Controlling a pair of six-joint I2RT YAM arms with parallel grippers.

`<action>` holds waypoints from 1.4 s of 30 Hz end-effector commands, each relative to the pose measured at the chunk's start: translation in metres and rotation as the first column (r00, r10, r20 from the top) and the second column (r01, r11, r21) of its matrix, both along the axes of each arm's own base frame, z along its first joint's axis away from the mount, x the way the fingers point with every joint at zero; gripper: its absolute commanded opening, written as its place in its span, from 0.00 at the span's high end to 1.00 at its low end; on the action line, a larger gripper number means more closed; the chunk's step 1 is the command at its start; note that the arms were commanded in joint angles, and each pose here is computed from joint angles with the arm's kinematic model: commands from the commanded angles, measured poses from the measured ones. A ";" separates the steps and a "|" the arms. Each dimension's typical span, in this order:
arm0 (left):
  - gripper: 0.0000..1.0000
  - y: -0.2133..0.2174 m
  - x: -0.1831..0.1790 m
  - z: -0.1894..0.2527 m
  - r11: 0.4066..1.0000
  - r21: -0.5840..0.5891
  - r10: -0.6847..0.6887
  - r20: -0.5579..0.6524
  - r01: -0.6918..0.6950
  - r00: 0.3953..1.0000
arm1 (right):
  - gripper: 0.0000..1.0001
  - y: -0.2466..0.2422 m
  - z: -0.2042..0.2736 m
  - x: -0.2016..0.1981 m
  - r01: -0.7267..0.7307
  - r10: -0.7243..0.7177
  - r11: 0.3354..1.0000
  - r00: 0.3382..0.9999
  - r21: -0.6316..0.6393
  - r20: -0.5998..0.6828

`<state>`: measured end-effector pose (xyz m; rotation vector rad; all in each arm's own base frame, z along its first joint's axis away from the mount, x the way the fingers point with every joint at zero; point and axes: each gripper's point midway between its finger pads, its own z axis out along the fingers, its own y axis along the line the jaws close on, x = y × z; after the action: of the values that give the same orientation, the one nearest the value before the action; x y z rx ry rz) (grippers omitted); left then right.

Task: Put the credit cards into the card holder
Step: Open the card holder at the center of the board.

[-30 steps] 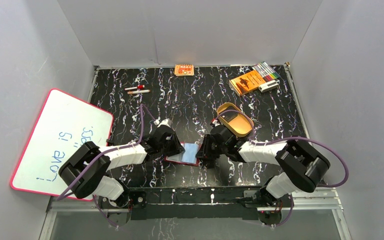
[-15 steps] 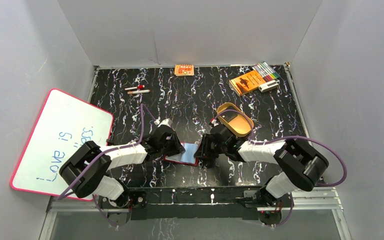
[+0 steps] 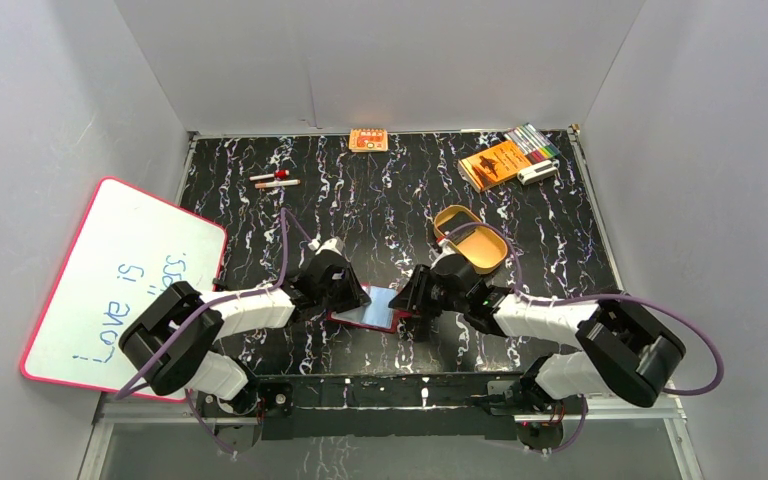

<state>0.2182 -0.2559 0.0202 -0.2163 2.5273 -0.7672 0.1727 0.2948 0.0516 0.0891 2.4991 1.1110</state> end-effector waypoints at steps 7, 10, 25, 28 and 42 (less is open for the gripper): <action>0.83 0.018 -0.028 -0.035 0.996 0.085 -0.006 -0.125 0.017 0.992 | 0.54 0.018 0.018 0.010 0.028 -0.028 0.994 1.000 0.107 -0.002; 0.83 0.019 -0.028 -0.035 0.996 0.087 -0.004 -0.126 0.015 0.992 | 0.54 0.016 0.008 0.009 0.042 -0.039 0.995 0.999 0.088 -0.030; 0.83 0.020 -0.029 -0.036 0.996 0.086 0.000 -0.127 0.011 0.992 | 0.55 0.014 -0.018 0.003 0.041 -0.037 0.998 0.995 0.039 -0.094; 0.84 0.019 -0.030 -0.037 0.997 0.082 -0.005 -0.130 0.015 0.991 | 0.59 0.020 -0.018 0.003 0.017 -0.011 0.998 0.995 0.058 -0.101; 0.72 0.017 -0.024 -0.007 0.998 0.055 -0.017 -0.070 0.021 0.997 | 1.00 0.018 0.008 0.017 -0.075 0.076 0.996 0.996 -0.040 0.046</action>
<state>0.2152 -0.2601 0.0218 -0.2375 2.5282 -0.8152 0.1740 0.3128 0.0344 0.0902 2.5666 1.1522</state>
